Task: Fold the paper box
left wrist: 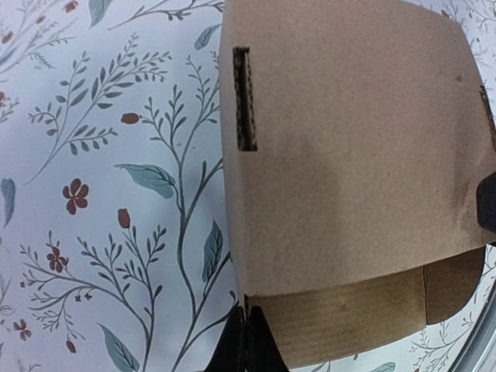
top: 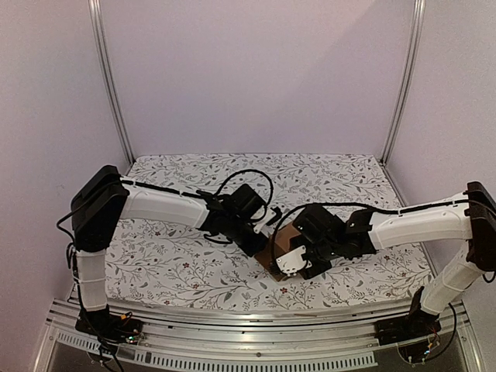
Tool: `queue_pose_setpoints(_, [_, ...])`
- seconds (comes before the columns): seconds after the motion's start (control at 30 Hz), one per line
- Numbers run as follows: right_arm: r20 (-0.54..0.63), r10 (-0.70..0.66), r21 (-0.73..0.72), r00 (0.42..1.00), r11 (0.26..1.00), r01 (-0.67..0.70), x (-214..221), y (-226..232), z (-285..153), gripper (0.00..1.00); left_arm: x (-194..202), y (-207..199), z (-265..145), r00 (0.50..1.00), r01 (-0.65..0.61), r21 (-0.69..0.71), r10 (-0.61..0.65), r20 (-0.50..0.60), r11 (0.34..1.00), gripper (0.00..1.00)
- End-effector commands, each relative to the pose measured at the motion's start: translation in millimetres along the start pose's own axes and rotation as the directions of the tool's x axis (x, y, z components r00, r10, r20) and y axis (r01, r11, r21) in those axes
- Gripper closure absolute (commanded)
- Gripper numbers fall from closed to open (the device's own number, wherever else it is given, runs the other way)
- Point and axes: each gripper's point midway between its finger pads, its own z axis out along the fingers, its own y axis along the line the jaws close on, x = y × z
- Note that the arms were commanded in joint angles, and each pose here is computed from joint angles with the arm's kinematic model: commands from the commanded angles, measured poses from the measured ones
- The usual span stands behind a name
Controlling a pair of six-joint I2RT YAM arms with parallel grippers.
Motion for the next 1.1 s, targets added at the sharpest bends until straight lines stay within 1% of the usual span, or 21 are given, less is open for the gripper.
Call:
queue_pose_setpoints(0.0, [-0.031,0.0,0.006,1.0,1.0,0.0,3,1,11,0.35,3,1,4,1.0,0.002,0.008,-0.002,-0.02,1.0,1.0])
queue_pose_setpoints(0.13, [-0.037,0.015,-0.004,0.999,1.0,-0.015,3,4,15,0.39,2,1,4,1.0,0.005,0.012,-0.004,-0.02,1.0,1.0])
queue_pose_setpoints(0.27, [-0.031,0.055,-0.018,0.998,0.998,-0.056,-1,4,15,0.46,2,0,5,1.0,0.006,0.018,-0.006,-0.02,1.0,1.0])
queue_pose_setpoints(0.43, [-0.057,0.088,-0.042,0.994,0.995,-0.09,-1,4,19,0.54,1,-2,6,1.0,0.01,0.025,-0.009,-0.02,1.0,1.0])
queue_pose_setpoints(0.63, [-0.066,0.118,-0.077,0.991,0.989,-0.123,-2,10,25,0.53,2,-2,7,1.0,0.015,0.031,-0.014,-0.022,0.999,1.0])
queue_pose_setpoints(0.7, [-0.072,0.131,-0.069,0.989,0.988,-0.136,-3,6,25,0.53,1,-4,7,1.0,0.014,0.034,-0.013,-0.021,0.999,1.0])
queue_pose_setpoints(0.9, [-0.097,0.195,-0.064,0.976,0.977,-0.202,-5,0,27,0.57,1,-5,8,1.0,0.015,0.041,-0.014,-0.021,0.999,1.0])
queue_pose_setpoints(1.07, [-0.132,0.195,-0.092,0.972,0.974,-0.208,0,8,33,0.59,0,-5,7,1.0,0.017,0.039,-0.016,-0.02,0.999,1.0])
